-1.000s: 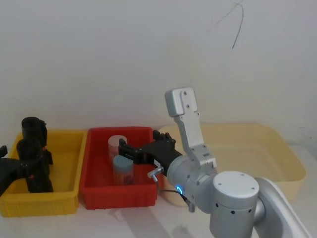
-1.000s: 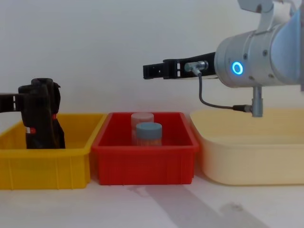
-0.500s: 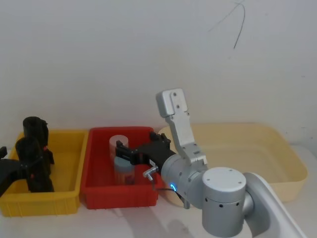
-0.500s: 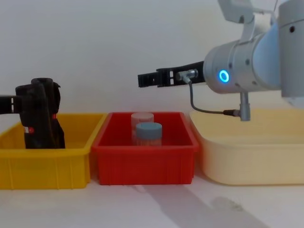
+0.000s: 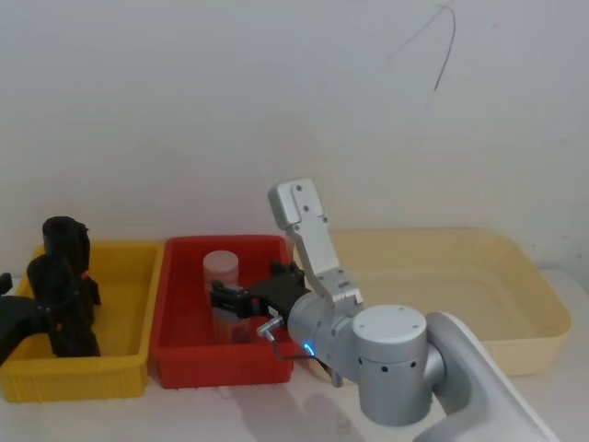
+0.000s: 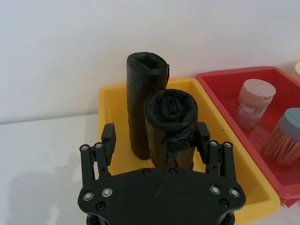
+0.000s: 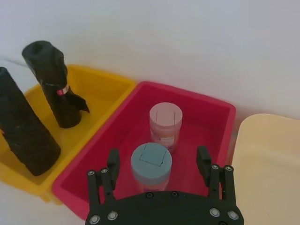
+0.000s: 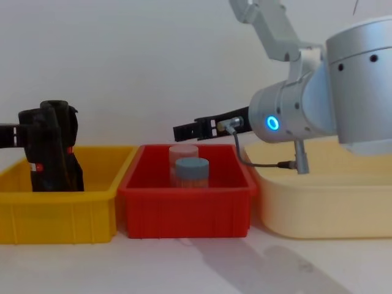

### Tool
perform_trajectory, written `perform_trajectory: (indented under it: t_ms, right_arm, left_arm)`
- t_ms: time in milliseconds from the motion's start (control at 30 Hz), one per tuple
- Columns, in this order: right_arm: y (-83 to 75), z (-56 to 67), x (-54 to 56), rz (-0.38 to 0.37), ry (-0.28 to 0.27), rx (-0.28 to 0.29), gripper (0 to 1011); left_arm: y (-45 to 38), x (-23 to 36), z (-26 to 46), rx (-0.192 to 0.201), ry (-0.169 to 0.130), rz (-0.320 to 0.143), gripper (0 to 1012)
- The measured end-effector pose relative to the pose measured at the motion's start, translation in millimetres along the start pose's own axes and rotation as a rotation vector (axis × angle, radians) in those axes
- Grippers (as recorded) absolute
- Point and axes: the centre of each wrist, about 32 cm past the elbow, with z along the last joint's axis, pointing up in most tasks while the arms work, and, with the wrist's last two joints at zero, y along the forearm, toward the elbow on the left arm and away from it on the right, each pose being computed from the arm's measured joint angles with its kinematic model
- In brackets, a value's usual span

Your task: Pick up the garbage bag with the one hand and transfer it to the other hand.

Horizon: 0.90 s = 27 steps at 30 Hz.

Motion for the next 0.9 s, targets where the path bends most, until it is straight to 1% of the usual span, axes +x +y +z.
perform_trajectory:
  t_ms: [467,767,900]
  right_arm:
    - [21.1,1.1,6.2,-0.002,-0.011,-0.035,1001]
    - [29.1,1.8,9.4,0.001,-0.023,-0.059,1001]
    - [32.4,2.3,9.9,0.008,-0.023,-0.080,1001]
  left_arm:
    - [0.0,0.0,0.0,0.000,0.000,0.000,1001]
    - [0.0,0.0,0.0,0.000,0.000,0.000,1001]
    - [0.0,-0.1,0.0,0.000,0.000,0.000,1001]
